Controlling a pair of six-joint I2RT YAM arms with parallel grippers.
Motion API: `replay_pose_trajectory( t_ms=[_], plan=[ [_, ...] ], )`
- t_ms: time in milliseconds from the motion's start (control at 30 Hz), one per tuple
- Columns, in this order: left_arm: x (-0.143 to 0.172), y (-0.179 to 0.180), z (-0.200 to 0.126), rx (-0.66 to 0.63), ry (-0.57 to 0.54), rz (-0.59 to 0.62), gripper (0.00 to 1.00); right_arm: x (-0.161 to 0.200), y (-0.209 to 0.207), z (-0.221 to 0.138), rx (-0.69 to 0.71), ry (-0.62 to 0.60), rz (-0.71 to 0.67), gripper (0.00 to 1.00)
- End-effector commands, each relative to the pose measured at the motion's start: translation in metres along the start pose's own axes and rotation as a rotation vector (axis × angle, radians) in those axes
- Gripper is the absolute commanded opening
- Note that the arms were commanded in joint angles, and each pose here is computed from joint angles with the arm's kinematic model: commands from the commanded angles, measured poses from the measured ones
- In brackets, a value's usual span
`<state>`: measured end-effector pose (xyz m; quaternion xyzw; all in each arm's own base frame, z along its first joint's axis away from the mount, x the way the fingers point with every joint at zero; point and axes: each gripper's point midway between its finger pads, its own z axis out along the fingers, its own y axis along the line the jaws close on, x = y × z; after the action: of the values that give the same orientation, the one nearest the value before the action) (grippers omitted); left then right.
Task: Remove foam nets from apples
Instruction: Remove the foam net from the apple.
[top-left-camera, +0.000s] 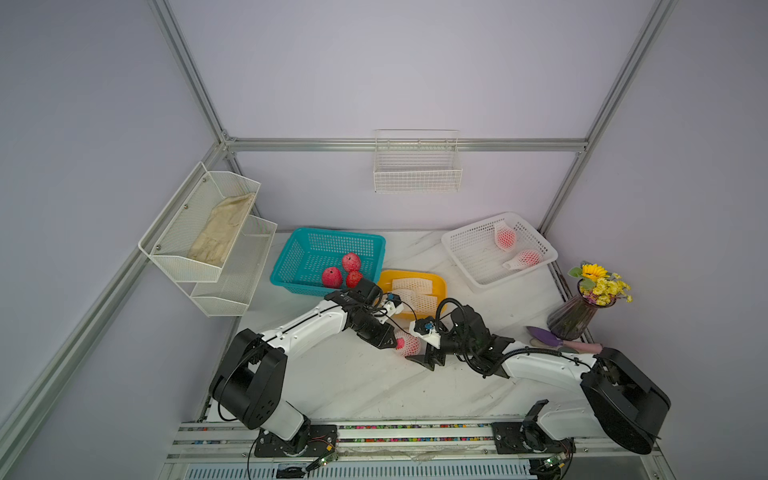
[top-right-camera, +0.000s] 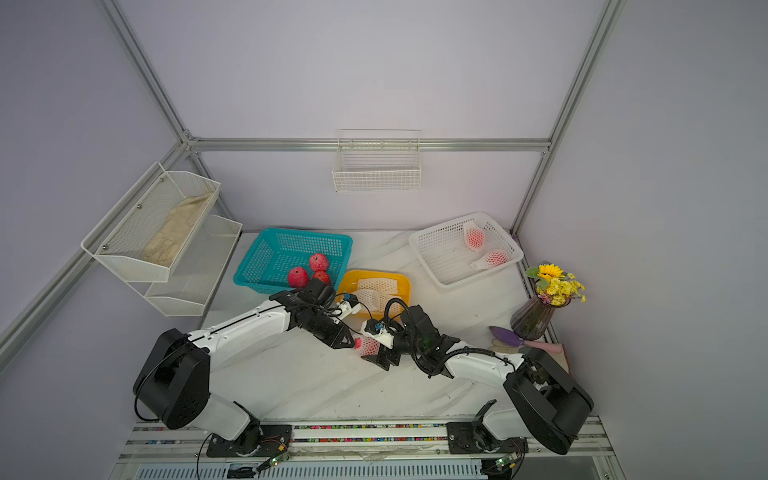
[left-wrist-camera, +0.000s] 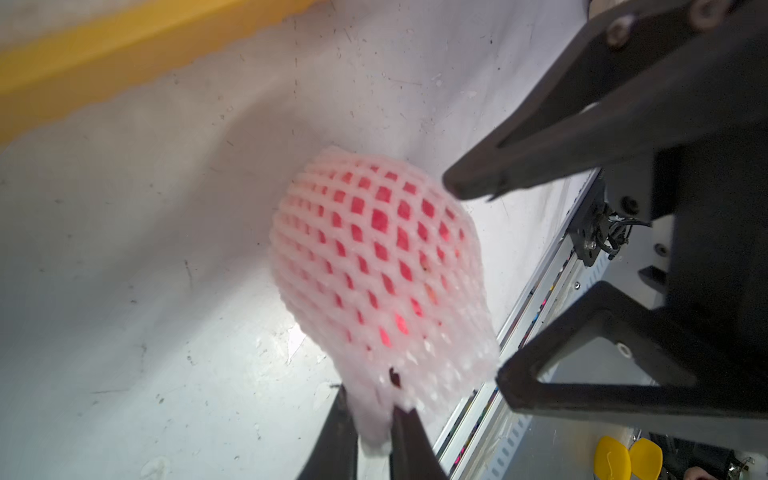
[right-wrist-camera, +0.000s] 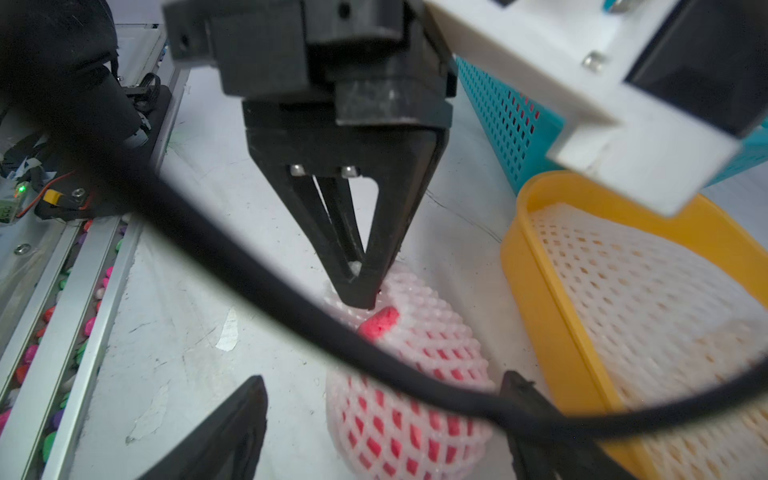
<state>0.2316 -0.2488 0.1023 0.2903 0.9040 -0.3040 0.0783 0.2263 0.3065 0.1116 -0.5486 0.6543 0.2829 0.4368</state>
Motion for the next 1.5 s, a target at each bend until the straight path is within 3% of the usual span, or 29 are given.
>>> replay_pose_trajectory(
  t_ms=[0, 200, 733, 900, 1067, 1167, 1300, 1467],
  plan=[
    [-0.018, -0.014, -0.009, 0.035, -0.029, 0.016, 0.15, -0.002, 0.002, 0.005, -0.017, -0.025, -0.052, 0.84],
    [-0.011, -0.010, -0.005, 0.030, 0.001, 0.000, 0.14, 0.000, 0.003, 0.007, -0.018, -0.037, -0.060, 0.75],
    [-0.014, -0.014, -0.012, 0.031, -0.006, 0.006, 0.13, -0.026, -0.002, 0.016, -0.061, -0.084, -0.095, 0.39],
    [-0.019, -0.018, -0.016, 0.035, -0.017, 0.012, 0.12, -0.030, 0.000, 0.019, -0.095, -0.074, -0.102, 0.23],
    [-0.024, -0.022, -0.021, 0.039, -0.032, 0.024, 0.12, -0.035, 0.000, 0.018, -0.101, -0.088, -0.107, 0.20],
    [-0.024, -0.021, -0.021, 0.032, -0.026, 0.022, 0.12, -0.038, -0.001, 0.017, -0.103, -0.087, -0.102, 0.22],
    [-0.019, -0.016, -0.018, 0.020, -0.009, 0.016, 0.10, -0.038, -0.009, 0.010, -0.039, -0.062, -0.080, 0.54],
    [-0.017, -0.016, -0.017, 0.023, -0.005, 0.025, 0.09, -0.020, -0.007, -0.002, 0.010, -0.021, -0.072, 0.75]
  ],
)
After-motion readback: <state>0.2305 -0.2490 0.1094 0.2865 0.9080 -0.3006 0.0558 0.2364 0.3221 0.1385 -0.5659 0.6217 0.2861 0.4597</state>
